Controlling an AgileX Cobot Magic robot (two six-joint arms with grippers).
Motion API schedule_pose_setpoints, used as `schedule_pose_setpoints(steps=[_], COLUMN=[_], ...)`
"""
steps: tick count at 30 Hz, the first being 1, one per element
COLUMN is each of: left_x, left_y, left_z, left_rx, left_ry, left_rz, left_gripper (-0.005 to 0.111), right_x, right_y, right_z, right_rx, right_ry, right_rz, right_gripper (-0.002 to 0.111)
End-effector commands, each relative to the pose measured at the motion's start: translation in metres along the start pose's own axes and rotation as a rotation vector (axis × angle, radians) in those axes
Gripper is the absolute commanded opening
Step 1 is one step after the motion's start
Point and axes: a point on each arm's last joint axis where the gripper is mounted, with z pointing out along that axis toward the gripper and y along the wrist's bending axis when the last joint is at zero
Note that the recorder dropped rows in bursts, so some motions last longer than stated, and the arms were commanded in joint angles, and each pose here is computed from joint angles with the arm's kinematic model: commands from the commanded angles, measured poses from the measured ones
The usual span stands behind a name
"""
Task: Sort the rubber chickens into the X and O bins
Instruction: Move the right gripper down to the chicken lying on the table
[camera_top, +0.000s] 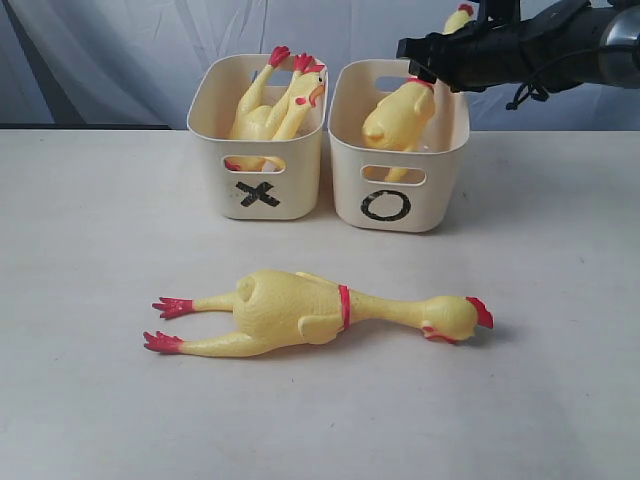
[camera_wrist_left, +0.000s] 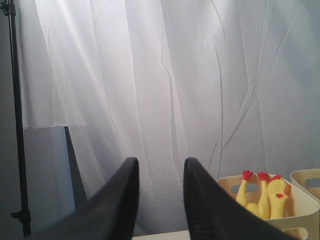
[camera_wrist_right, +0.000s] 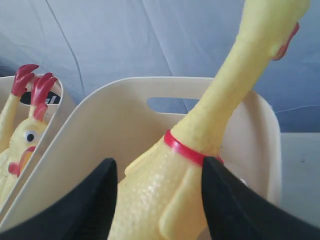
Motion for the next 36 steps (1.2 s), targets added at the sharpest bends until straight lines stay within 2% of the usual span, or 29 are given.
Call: schedule_pose_setpoints(steps=[1, 10, 16, 22, 29, 36], left_x=[0.001, 0.001, 0.001, 0.001, 0.001, 0.001], left_y=[-0.001, -0.001, -0.001, -0.001, -0.001, -0.001], left_z=[-0.001, -0.001, -0.001, -0.001, -0.001, -0.001], left_rx=[0.005, 0.005, 0.005, 0.005, 0.005, 0.005], left_ry=[-0.002, -0.002, -0.002, -0.002, -0.002, -0.002], left_rz=[-0.004, -0.004, -0.004, -0.004, -0.004, -0.004], left_gripper=[0.030, 0.030, 0.030, 0.030, 0.030, 0.030], right_x=[-0.004, -0.018, -0.034, -0.042, -0.034, -0.009], right_y=[-0.002, 0.005, 0.027, 0.056, 0.071, 0.071], right_z=[-0.002, -0.017, -0.046, -0.089, -0.136, -0.149], right_rx=[0.017, 0.000, -0.123, -0.338, -0.503, -0.599], right_ry=[-0.021, -0.053, -0.018, 0.093, 0.303, 0.517], right_rz=[-0.016, -0.046, -0.202, -0.345, -0.680, -0.754], right_gripper=[0.050, 0.050, 0.048, 0.046, 0.046, 0.046])
